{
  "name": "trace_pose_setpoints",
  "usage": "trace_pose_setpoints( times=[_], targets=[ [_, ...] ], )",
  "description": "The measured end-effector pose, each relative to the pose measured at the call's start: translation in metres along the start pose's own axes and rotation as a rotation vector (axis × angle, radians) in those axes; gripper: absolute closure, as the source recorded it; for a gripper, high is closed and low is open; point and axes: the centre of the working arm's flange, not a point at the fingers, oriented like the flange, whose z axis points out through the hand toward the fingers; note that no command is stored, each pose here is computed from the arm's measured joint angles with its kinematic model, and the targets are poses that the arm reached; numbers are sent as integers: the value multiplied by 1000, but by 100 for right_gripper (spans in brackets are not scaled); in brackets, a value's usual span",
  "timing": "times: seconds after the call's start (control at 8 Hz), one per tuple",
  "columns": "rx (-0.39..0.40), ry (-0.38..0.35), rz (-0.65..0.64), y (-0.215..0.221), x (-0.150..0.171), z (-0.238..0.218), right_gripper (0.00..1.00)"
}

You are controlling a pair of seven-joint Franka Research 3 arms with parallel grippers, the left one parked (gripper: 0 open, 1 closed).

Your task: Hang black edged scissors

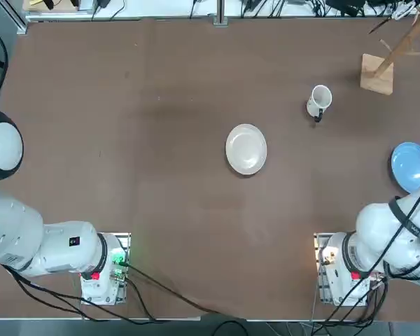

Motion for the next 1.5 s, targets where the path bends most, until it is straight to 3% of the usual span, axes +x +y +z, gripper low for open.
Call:
trace_pose_setpoints(
  times=[0.38, 0.75, 1.25, 1.38, 1.5],
  targets=[
    [0, 6, 9, 7, 0, -3, 87],
    [0, 8, 13, 10, 0, -5, 74],
    [-2, 20, 47, 35, 0, -15, 70],
    [-2, 20, 48, 35, 0, -15, 66],
    [0, 18, 45, 33, 0, -14, 51]
  ],
)
